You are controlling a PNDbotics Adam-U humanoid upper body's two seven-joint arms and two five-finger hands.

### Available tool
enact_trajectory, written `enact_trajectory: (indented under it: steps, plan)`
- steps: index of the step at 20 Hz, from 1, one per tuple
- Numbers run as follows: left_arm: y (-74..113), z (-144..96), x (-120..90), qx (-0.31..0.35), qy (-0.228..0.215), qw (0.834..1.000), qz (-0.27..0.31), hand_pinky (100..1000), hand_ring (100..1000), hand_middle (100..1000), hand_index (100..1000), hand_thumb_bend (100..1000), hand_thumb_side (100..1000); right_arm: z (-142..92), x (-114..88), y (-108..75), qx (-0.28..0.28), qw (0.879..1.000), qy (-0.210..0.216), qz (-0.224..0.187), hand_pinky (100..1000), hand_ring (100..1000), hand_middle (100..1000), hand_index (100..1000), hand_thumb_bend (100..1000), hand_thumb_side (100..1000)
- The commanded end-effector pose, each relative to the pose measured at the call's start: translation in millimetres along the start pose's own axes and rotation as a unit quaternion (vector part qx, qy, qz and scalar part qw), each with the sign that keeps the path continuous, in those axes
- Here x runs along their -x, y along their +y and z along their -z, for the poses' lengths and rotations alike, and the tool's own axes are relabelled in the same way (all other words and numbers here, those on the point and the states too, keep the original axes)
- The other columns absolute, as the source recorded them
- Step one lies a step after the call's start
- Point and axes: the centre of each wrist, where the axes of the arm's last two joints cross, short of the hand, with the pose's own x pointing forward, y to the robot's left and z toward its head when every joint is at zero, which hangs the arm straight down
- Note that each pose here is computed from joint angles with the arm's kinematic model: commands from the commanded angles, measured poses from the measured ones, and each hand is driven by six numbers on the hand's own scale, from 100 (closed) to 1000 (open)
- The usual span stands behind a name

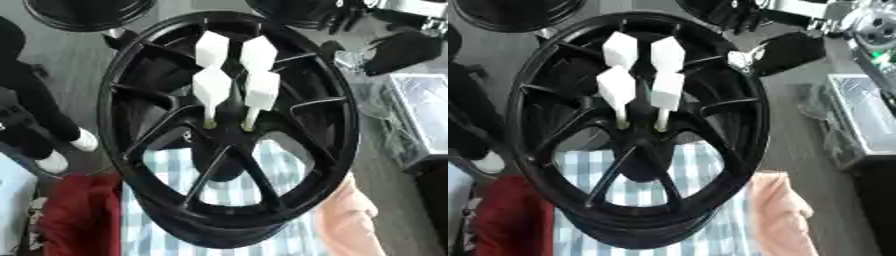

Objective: Pull the pin out of the wheel hub.

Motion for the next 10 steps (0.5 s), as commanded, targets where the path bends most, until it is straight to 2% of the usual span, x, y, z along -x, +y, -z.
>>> enact_trajectory:
  steps: [1,6,10]
  plan:
    - [10.6,1,-10,-0.005,-0.011,1.0,0.021,796,891,749,778,170,823,-1,-3,-5.2,-0.001,1.0,0.003,-0.017,746,748,747,888,100,595]
    - [13.9,1,-12,-0.007,-0.015,1.0,0.027,797,892,748,778,163,818,0,-8,-3.8,0.003,1.0,-0.002,-0.014,735,733,736,880,100,623]
    - [15.6,0,-11,-0.01,-0.014,0.999,0.03,798,893,747,778,161,820,-3,-16,-5.9,0.015,1.0,-0.012,-0.012,715,691,690,861,100,638]
